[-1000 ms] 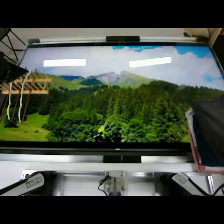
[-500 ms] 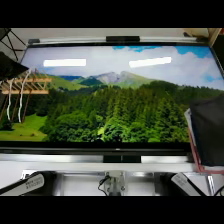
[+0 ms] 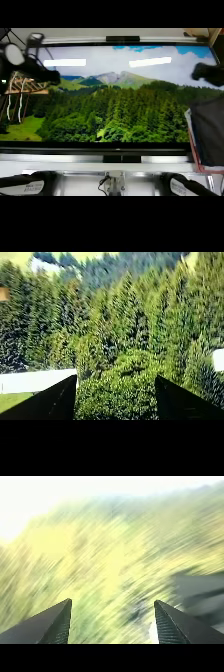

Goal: Fold the shirts.

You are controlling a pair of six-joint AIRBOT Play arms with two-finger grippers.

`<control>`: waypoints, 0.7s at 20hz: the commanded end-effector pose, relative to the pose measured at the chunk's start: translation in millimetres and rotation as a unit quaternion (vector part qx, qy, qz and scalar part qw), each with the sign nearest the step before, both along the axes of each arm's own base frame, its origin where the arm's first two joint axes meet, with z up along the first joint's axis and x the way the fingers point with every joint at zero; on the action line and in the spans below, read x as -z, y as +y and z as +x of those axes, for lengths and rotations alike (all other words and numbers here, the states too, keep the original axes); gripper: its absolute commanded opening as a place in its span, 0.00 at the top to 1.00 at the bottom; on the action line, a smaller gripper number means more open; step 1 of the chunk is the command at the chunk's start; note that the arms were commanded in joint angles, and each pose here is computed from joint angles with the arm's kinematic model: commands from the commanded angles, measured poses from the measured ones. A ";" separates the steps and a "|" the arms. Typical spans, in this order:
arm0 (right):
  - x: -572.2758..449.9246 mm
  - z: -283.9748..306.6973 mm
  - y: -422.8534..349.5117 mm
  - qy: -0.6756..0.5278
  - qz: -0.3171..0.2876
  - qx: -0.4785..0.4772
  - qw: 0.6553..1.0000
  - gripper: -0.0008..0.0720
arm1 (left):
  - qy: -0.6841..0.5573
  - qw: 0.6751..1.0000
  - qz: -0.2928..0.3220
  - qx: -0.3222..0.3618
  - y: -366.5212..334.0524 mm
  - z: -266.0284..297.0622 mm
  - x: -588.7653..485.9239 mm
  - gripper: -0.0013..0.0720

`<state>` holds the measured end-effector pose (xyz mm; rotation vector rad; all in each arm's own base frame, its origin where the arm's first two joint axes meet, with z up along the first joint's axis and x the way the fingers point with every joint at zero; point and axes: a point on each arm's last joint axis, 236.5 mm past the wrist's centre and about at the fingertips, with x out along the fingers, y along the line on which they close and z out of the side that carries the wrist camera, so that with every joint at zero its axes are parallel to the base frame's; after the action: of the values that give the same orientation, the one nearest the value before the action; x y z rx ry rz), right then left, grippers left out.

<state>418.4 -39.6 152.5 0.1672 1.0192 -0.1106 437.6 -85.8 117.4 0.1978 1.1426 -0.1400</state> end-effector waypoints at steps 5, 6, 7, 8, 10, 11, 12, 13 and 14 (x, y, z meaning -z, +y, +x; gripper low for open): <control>63.9 -34.0 88.7 0.169 0.061 -0.094 0.979 0.11 | 0.065 0.997 -0.004 0.037 -70.5 -35.9 47.0 0.20; 63.8 -33.8 88.9 0.168 0.061 -0.094 0.979 0.11 | 0.062 0.997 -0.005 0.038 -71.1 -34.6 47.1 0.20; 63.8 -33.8 88.9 0.168 0.061 -0.094 0.979 0.11 | 0.059 0.998 -0.006 0.038 -71.6 -32.7 47.0 0.20; 63.8 -33.7 88.9 0.168 0.061 -0.094 0.979 0.11 | 0.056 0.998 -0.007 0.038 -72.2 -31.2 47.2 0.20; 63.8 -33.8 88.9 0.168 0.061 -0.094 0.979 0.11 | 0.059 0.998 -0.007 0.038 -72.8 -31.1 49.0 0.20; 63.8 -33.7 88.9 0.168 0.061 -0.094 0.979 0.11 | 0.061 0.997 -0.011 0.039 -74.9 -32.0 50.0 0.20; 63.8 -33.8 88.9 0.168 0.061 -0.094 0.979 0.11 | 0.062 0.997 -0.013 0.040 -75.8 -32.4 50.3 0.20; 63.8 -33.8 88.9 0.168 0.061 -0.094 0.979 0.11 | 0.063 0.997 -0.013 0.040 -75.9 -32.5 50.4 0.20; 63.8 -33.8 88.9 0.168 0.061 -0.094 0.979 0.11 | 0.063 0.997 -0.013 0.039 -75.7 -32.4 50.4 0.20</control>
<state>385.8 47.6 89.3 0.1674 1.3685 0.0952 405.9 -157.3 67.8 0.2236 1.2563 -0.2278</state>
